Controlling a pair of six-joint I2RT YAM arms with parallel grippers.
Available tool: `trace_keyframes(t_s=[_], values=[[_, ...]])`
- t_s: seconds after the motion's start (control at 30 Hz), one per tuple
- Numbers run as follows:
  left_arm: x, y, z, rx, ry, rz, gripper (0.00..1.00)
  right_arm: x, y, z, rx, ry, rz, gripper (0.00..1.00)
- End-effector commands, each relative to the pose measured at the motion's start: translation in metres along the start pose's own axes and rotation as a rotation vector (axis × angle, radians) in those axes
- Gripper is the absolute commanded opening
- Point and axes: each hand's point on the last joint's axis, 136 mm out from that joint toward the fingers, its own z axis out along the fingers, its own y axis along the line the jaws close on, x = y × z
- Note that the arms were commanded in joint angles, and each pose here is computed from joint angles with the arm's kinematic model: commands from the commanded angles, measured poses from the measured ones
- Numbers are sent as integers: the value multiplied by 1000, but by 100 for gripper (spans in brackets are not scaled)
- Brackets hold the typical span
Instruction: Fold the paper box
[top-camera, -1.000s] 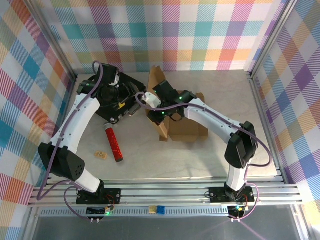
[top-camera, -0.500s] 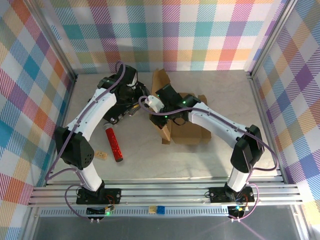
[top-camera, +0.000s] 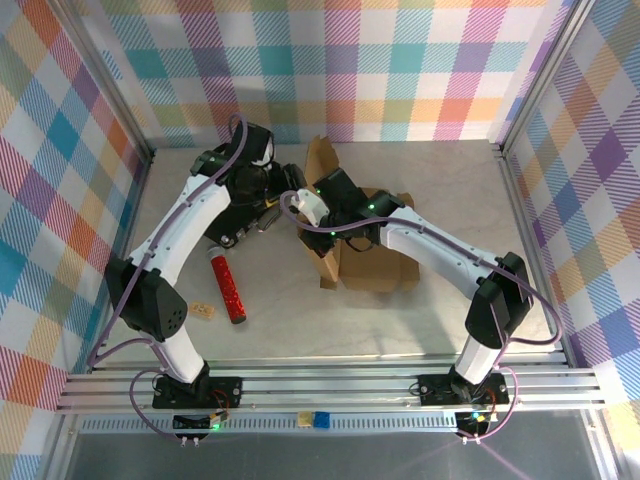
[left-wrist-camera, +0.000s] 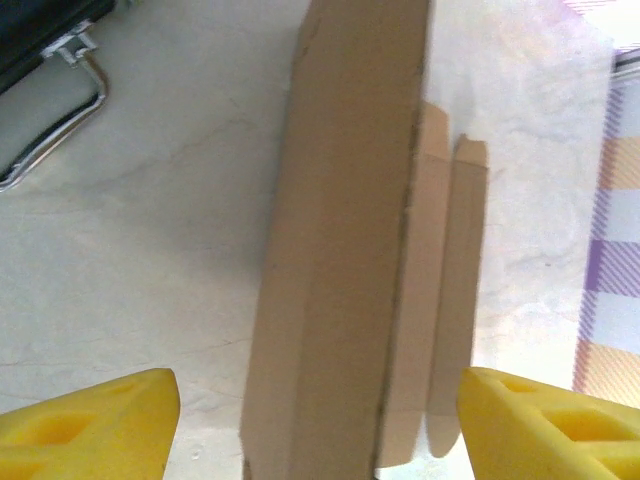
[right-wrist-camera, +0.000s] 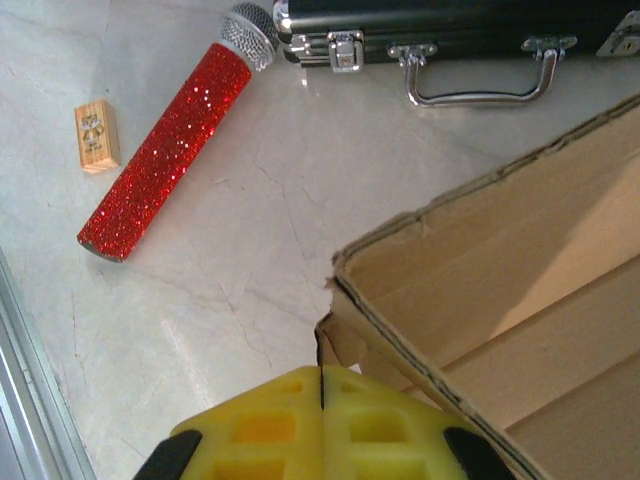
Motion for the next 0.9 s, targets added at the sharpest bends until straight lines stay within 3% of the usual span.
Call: trace_keyframes(t_s=[0.0,0.17,0.43,0.63,0.73,0.77,0.87], values=[[3,-24,-11,97,16,31,74,-6,6,-1,-23,-35,3,0],[10,-38,1,166,88,42,70,-5,5,-2,-19,-38,8,0],[26,-10,26,33,153,121,57,-7,5,-3,-18,-42,9,0],[28,-2,31,-36,131,186,32,-7,4,-2,-11,-41,16,0],[28,-1,30,-62,116,230,11,-10,2,-5,0,-50,54,0],[29,-1,30,-70,112,248,2,-12,2,-8,1,-55,65,4],[27,2,29,-117,96,303,0,-24,4,-23,3,-98,97,39]])
